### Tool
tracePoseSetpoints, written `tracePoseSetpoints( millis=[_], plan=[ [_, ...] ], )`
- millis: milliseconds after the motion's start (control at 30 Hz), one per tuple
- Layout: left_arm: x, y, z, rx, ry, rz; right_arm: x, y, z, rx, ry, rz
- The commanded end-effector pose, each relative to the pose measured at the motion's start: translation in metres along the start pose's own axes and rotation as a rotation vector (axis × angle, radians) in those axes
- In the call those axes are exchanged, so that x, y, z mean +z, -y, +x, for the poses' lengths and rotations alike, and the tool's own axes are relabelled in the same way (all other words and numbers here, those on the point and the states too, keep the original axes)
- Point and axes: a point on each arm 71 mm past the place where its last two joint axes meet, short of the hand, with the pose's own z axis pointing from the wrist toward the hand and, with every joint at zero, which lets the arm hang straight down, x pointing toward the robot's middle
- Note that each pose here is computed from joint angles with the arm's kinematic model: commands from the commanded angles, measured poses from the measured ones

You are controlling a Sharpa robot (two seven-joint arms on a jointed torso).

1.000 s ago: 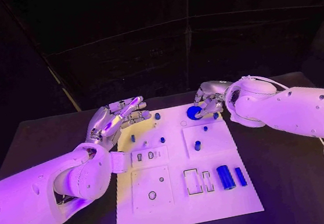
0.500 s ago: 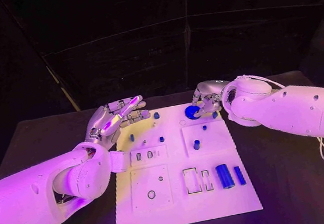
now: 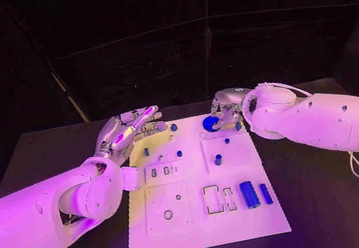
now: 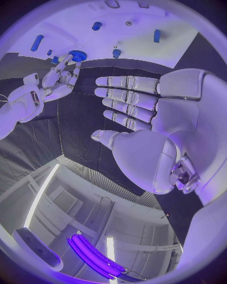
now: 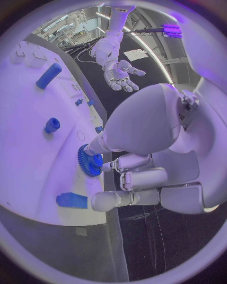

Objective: Assemble the parts on the task board

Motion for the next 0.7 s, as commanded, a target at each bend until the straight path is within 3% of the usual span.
tracePoseSetpoints(
  millis=[33, 400, 700],
  plan=[
    [0.0001, 0.0012, 0.0016, -0.005, -0.017, 0.005, 0.000, 0.000, 0.002, -0.028, -0.015, 0.009],
    [0.0002, 0.0012, 0.0009, -0.004, -0.015, 0.004, -0.002, -0.008, -0.006, -0.006, 0.098, -0.038],
    [0.0000, 0.0013, 0.0001, -0.004, -0.015, 0.003, -0.008, -0.025, -0.008, -0.002, 0.137, -0.099]
  ],
)
